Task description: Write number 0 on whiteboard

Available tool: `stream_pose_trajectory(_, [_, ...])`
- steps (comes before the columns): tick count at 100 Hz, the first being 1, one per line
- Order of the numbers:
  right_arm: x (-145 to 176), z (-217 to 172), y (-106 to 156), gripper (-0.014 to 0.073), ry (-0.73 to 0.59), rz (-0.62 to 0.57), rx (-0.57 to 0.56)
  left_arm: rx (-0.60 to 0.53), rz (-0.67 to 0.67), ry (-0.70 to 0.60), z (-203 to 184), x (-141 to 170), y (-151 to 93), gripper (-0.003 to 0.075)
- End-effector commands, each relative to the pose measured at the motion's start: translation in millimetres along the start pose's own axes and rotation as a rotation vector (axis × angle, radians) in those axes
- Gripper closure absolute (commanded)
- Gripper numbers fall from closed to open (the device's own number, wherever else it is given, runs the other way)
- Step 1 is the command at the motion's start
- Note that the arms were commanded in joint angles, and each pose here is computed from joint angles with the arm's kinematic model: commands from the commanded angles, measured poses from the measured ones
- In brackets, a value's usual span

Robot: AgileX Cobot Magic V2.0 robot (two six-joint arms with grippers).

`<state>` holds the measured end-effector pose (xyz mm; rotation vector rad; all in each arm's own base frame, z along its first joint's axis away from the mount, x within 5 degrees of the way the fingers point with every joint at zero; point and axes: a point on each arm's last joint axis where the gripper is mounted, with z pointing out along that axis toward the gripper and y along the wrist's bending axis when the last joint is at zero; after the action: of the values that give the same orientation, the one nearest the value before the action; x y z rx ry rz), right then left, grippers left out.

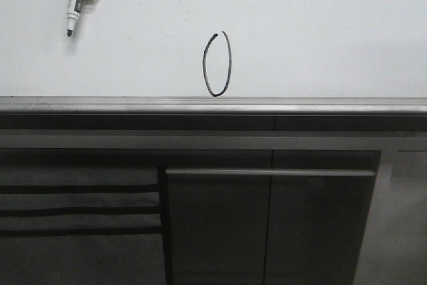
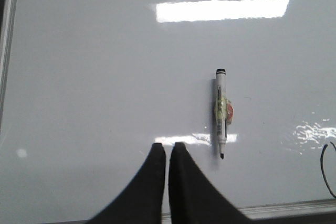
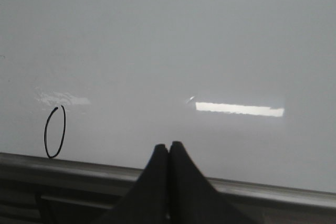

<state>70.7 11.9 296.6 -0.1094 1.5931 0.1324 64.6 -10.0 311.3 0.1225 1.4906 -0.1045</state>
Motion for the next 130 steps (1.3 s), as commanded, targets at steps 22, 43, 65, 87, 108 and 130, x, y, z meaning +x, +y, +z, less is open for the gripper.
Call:
stream_pose_trajectory(22, [4, 3, -2, 0.0668, -0.026, 0.012, 0.02, -0.013, -0.023, -0.042, 3, 3, 1, 0.074])
stream_pose_trajectory(43, [4, 3, -2, 0.0668, -0.024, 0.012, 0.019, -0.022, -0.022, -0.064, -11, 28, 1, 0.074])
stream_pose_trajectory(65, [4, 3, -2, 0.0668, -0.024, 0.012, 0.019, -0.033, -0.03, -0.07, -16, 69, 1, 0.0741])
stream_pose_trajectory(87, [4, 3, -2, 0.0668, -0.024, 0.012, 0.019, -0.053, -0.027, -0.169, -20, 88, 3, 0.074])
stream_pose_trajectory(108, [4, 3, -2, 0.0668, -0.024, 0.012, 0.019, -0.052, -0.027, -0.159, -20, 90, 2, 0.0741])
stream_pose_trajectory(130, [4, 3, -2, 0.0668, -0.024, 0.012, 0.019, -0.052, -0.027, -0.159, -20, 90, 2, 0.074])
